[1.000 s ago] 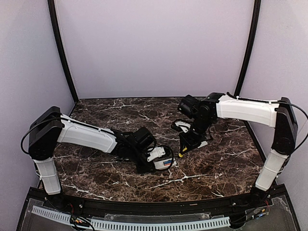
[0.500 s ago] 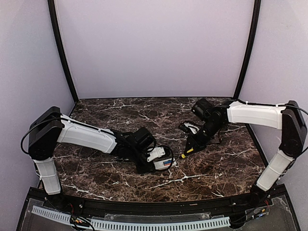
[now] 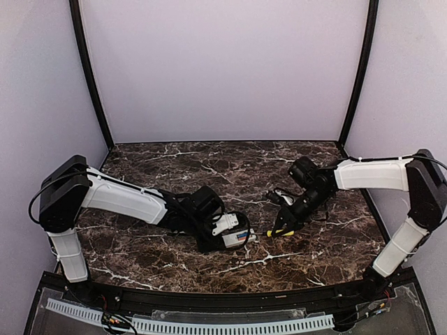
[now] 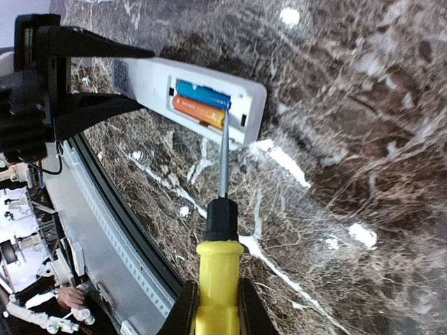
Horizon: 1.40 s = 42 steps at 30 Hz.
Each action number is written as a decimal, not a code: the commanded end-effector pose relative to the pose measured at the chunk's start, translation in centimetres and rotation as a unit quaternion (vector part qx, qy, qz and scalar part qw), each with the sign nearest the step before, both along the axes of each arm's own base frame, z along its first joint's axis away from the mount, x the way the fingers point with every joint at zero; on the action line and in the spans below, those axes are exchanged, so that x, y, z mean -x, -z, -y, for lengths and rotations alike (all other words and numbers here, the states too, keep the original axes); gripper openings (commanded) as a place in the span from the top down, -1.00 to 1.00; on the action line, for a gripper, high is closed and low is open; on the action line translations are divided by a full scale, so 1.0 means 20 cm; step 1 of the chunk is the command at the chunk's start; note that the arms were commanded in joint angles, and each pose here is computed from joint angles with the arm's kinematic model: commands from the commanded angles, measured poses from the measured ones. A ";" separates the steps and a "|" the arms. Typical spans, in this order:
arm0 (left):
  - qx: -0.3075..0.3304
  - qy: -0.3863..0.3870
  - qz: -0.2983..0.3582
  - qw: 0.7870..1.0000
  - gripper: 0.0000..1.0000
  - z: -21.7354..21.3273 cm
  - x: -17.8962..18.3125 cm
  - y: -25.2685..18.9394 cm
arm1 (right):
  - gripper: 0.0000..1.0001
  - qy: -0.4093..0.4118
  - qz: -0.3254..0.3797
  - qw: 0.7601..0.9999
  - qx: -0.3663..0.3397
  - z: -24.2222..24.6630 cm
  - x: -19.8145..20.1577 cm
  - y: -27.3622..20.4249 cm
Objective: Unload the batteries from the remote control
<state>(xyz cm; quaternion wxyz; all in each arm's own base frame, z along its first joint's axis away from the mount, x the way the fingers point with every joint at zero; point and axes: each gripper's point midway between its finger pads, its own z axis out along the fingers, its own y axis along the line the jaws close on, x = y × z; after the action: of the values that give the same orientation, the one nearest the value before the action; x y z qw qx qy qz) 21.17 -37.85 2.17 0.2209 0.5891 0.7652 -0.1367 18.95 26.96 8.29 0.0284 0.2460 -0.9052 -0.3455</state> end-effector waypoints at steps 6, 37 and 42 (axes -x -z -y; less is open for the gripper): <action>0.014 0.013 0.027 0.999 0.99 0.01 -0.01 0.02 | 1.00 -0.074 -0.039 0.982 -0.171 -0.21 0.15 -0.09; 0.017 0.008 0.032 0.999 0.99 0.00 -0.02 0.00 | 1.00 -0.108 -0.046 0.970 -0.213 -0.25 0.21 -0.20; 0.018 0.008 0.033 0.999 0.99 0.01 -0.02 -0.01 | 1.00 -0.107 -0.048 0.971 -0.210 -0.25 0.21 -0.19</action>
<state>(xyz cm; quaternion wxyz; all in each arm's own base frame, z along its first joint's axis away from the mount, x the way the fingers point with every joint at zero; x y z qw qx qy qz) 21.13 -37.24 2.33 0.2341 0.5920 0.7599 -0.1314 16.35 27.94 7.24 0.0823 0.2280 -0.8758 -0.4175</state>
